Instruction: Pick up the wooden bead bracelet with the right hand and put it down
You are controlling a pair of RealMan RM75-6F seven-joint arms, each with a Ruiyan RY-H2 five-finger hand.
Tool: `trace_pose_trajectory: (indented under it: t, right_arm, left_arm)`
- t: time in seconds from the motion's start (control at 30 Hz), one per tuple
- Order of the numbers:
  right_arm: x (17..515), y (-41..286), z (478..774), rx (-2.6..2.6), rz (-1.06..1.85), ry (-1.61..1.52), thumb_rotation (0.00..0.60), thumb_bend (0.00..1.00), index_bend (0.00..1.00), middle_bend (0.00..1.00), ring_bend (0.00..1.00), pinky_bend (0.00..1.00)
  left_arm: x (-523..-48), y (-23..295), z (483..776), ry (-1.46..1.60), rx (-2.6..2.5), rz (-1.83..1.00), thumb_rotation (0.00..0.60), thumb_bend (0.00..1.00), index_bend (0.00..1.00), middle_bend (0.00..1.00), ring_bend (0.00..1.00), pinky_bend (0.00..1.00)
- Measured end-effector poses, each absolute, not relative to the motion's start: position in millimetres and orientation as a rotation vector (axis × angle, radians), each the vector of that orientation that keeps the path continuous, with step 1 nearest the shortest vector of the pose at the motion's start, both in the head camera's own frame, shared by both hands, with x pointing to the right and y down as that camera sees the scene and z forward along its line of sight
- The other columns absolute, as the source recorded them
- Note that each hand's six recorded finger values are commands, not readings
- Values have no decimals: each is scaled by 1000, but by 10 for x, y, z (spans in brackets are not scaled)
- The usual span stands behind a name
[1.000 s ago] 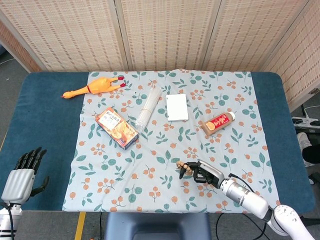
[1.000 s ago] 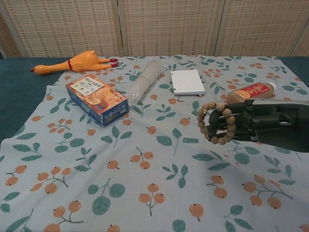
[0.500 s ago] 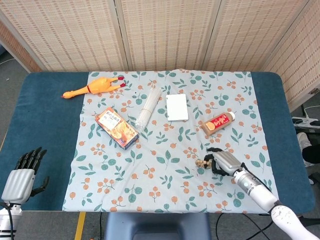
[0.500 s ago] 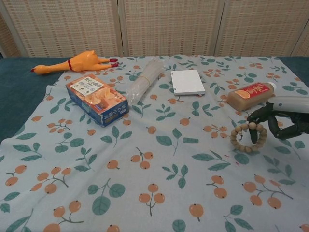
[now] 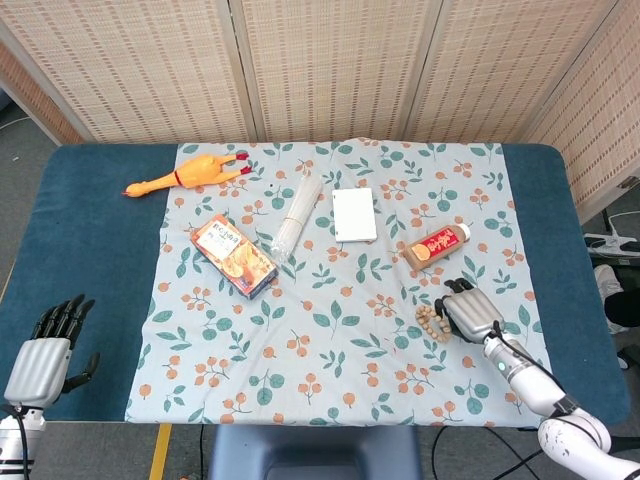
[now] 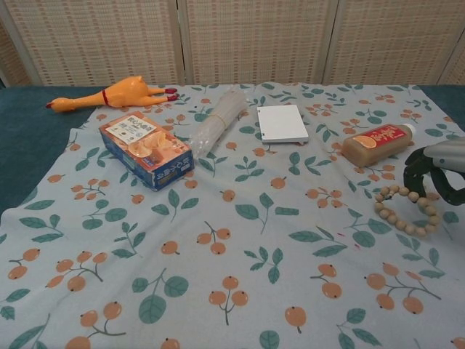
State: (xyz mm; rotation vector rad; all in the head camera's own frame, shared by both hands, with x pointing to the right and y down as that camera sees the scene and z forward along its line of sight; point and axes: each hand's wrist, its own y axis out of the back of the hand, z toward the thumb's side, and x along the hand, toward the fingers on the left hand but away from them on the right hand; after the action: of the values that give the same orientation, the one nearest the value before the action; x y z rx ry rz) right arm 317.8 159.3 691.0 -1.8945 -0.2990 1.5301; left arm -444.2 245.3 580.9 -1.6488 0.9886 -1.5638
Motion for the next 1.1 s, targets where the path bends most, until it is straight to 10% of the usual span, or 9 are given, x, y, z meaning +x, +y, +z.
trace_pose_trajectory:
  t: [0.37,0.67,1.1]
  right_arm:
    - [3115,2027,6703,-1996,1263,-280,600,965,345,433,96,108]
    - [3296,1892,6305,-1821,1184,-428,600,221,0,55,0,0]
    - [3926,2230,5654,-1603,1329,-685,600,186,0,0,0,0]
  left_arm:
    - [-4428,2460,5821,981,-1654,-1564,600,441,0,0,0,97]
    - [-4423,2463,5800,981,-1654,-1556,600,442,0,0,0,96]
    - [-4432,2461,5833,968,-1650,-1572,600,441,0,0,0,95]
